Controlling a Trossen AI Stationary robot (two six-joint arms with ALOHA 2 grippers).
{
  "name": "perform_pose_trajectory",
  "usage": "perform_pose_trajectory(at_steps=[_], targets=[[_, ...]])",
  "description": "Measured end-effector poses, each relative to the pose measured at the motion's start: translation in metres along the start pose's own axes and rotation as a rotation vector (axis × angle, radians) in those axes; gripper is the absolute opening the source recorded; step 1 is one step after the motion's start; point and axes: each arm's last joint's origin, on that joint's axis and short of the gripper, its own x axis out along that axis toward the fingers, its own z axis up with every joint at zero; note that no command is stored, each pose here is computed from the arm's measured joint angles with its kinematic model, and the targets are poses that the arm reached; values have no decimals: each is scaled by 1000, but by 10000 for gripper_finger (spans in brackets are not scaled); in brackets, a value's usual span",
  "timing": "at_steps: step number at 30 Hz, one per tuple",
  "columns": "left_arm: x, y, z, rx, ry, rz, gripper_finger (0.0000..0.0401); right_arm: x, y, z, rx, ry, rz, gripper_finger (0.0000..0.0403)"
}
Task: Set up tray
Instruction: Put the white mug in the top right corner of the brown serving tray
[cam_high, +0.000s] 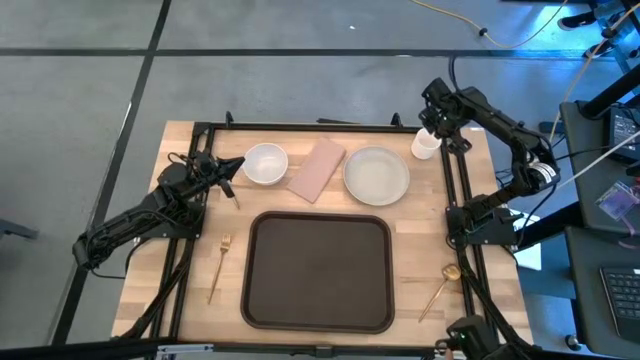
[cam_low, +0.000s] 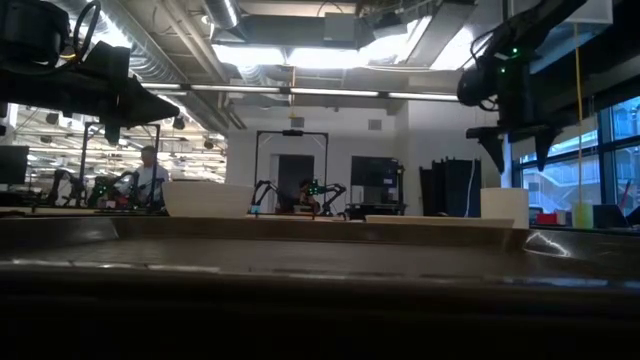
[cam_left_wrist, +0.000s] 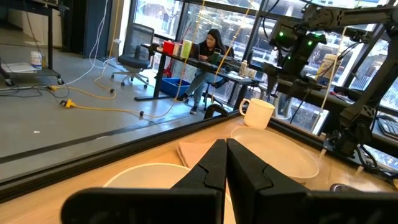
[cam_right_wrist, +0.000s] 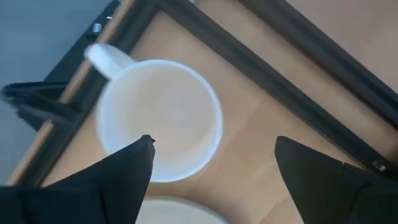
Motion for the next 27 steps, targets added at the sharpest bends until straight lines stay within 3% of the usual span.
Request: perform_pose_trajectory(at_steps=[8,18,27], targets=[[0,0,0,0,0,0,4,30,-8,-6,3,20,-11,298],[0,1,0,0,-10,33,4,52,-11,-11,-4,7,28,175],[0,1,0,0,-14,45,4,56,-14,-11,-149,-15,16,77]])
